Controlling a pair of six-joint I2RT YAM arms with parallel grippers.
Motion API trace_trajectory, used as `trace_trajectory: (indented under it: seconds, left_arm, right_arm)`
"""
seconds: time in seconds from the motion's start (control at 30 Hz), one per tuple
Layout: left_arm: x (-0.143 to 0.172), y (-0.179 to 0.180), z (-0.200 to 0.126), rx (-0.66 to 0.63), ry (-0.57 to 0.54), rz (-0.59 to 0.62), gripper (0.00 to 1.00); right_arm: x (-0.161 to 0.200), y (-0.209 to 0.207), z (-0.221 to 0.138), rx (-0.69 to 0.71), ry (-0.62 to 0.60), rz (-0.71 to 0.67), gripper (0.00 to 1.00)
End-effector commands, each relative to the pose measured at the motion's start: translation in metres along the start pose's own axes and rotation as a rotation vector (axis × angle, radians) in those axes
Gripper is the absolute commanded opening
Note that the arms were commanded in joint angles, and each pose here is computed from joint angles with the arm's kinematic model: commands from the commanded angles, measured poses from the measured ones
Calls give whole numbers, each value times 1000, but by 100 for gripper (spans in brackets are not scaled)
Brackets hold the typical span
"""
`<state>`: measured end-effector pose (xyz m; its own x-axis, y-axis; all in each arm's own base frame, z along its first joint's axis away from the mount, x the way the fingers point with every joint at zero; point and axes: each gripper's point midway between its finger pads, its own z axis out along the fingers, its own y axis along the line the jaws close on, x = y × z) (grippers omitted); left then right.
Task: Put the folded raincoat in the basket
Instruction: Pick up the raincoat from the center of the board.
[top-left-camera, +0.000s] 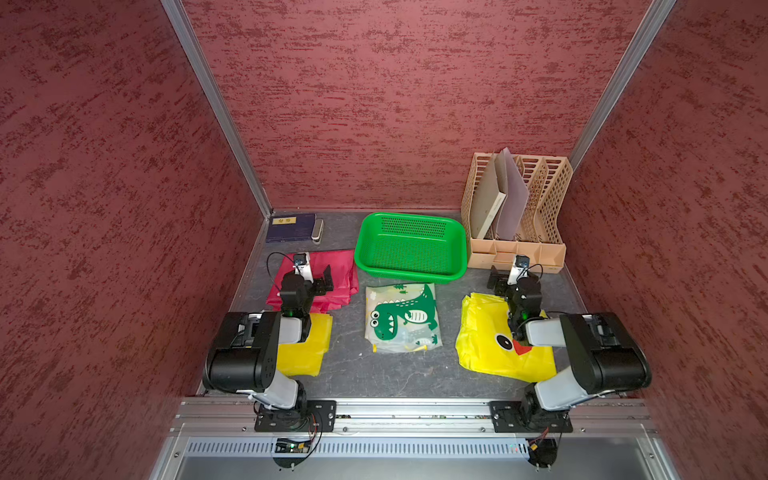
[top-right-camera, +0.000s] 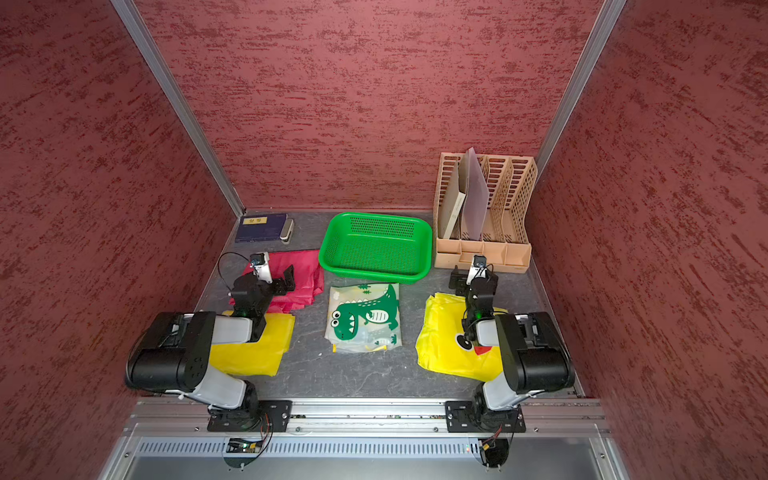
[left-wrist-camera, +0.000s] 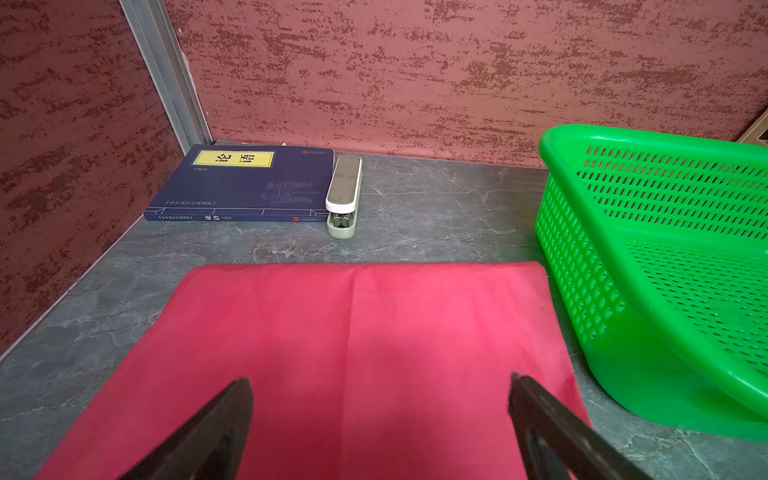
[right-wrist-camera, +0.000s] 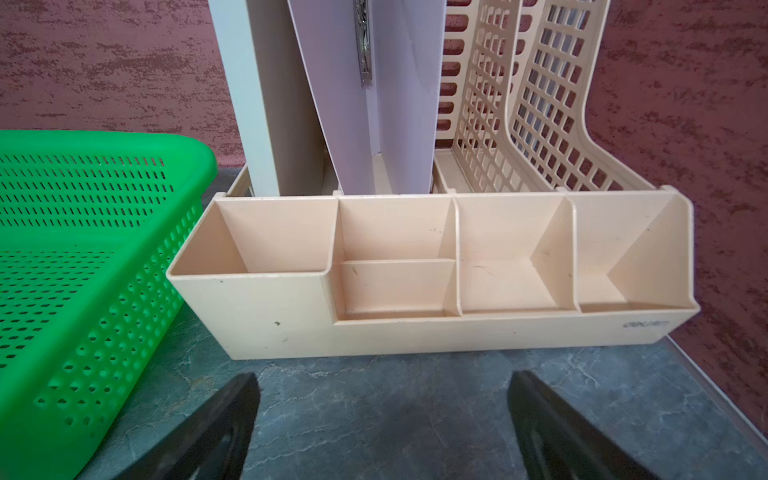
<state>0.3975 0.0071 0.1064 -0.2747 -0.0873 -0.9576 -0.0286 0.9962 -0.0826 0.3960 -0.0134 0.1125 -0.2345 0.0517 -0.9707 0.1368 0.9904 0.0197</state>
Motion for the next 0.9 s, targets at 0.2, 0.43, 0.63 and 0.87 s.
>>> trace_trajectory:
  seconds: [0.2, 0.43, 0.63, 0.87]
  left_arm:
    - [-8, 1, 2, 2, -18, -5, 100]
    - [-8, 0, 2, 4, -18, -4, 100]
    - [-8, 0, 2, 4, -17, -5, 100]
    - [-9, 1, 1, -7, -23, -1, 100]
  right_arm:
    - [-8, 2, 3, -9, -18, 6, 98]
    - [-8, 2, 3, -10, -18, 7, 98]
    - [-8, 1, 4, -9, -19, 8, 99]
    - [-8, 2, 3, -12, -21, 8, 98]
